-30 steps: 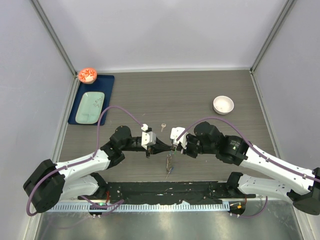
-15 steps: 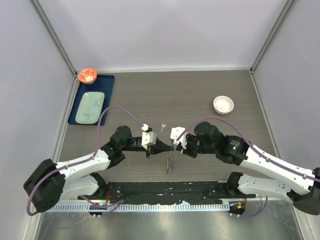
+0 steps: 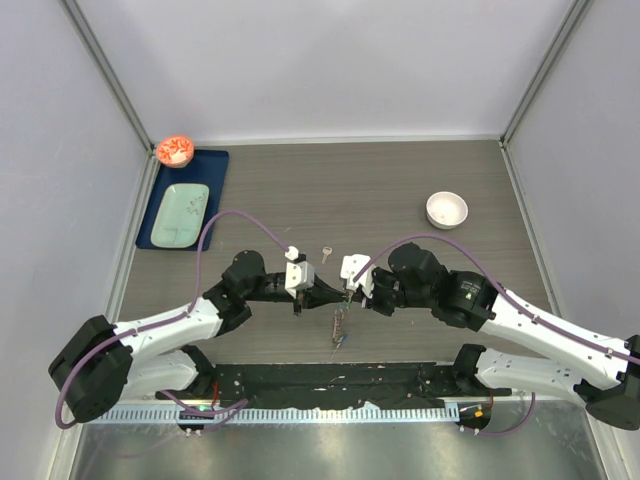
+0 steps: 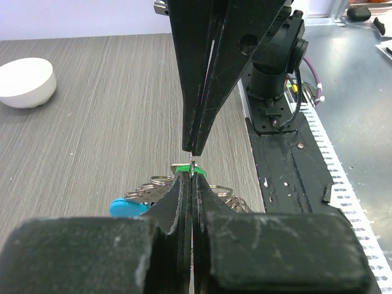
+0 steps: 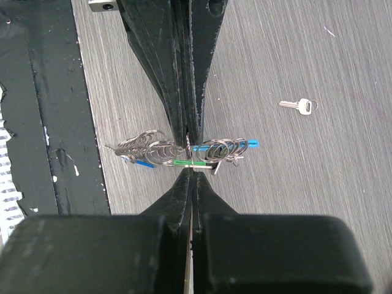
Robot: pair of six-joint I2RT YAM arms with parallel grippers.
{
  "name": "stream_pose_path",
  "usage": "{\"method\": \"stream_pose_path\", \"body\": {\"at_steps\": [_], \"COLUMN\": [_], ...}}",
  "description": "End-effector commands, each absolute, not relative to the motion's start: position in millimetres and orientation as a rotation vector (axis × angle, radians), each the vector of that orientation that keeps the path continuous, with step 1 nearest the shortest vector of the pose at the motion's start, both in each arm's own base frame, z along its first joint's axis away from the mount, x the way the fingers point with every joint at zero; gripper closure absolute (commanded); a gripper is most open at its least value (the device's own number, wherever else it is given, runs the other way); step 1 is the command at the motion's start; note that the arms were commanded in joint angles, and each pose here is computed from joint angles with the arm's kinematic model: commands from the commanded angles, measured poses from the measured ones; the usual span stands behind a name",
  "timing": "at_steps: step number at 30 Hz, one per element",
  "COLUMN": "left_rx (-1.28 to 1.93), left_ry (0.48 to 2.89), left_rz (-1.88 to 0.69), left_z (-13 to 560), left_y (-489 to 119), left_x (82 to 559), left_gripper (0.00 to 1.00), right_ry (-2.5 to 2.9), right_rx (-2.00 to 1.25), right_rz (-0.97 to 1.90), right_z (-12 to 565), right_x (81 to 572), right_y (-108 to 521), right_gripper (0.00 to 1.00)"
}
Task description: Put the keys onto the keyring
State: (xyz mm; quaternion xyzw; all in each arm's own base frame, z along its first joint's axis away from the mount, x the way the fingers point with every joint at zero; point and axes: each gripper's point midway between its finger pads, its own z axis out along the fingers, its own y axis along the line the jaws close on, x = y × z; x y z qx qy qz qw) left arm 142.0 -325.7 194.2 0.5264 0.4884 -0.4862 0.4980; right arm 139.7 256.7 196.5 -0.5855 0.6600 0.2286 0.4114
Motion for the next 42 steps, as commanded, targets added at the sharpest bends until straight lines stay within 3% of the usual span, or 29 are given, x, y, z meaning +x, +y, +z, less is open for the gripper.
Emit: {"method": "stream_pose_path", "body": {"at_steps": [1, 19, 42], "left_rx": [1.248, 1.191, 1.191], "left_ry": [1.083, 1.188, 1.104], "left_rz": [-1.154, -1.119, -1.071], "left_z": [224.9, 218.1, 224.9], "left_y": [-331.1, -328.9, -320.6], "left_x": [148.1, 159.7, 155.6], "left_gripper": [1.00, 1.00, 1.00], "right_ry": [1.566, 1.569, 1.632], "right_rx": [-1.456, -1.446, -1.455], "right_rz": [0.612, 0.585, 0.531], "right_z": [218.4, 216.6, 207.3], "right_x": [138.2, 142.1, 142.9], "right_y": [266.8, 266.8, 253.8], "right_gripper": [0.99, 0.99, 0.99]}}
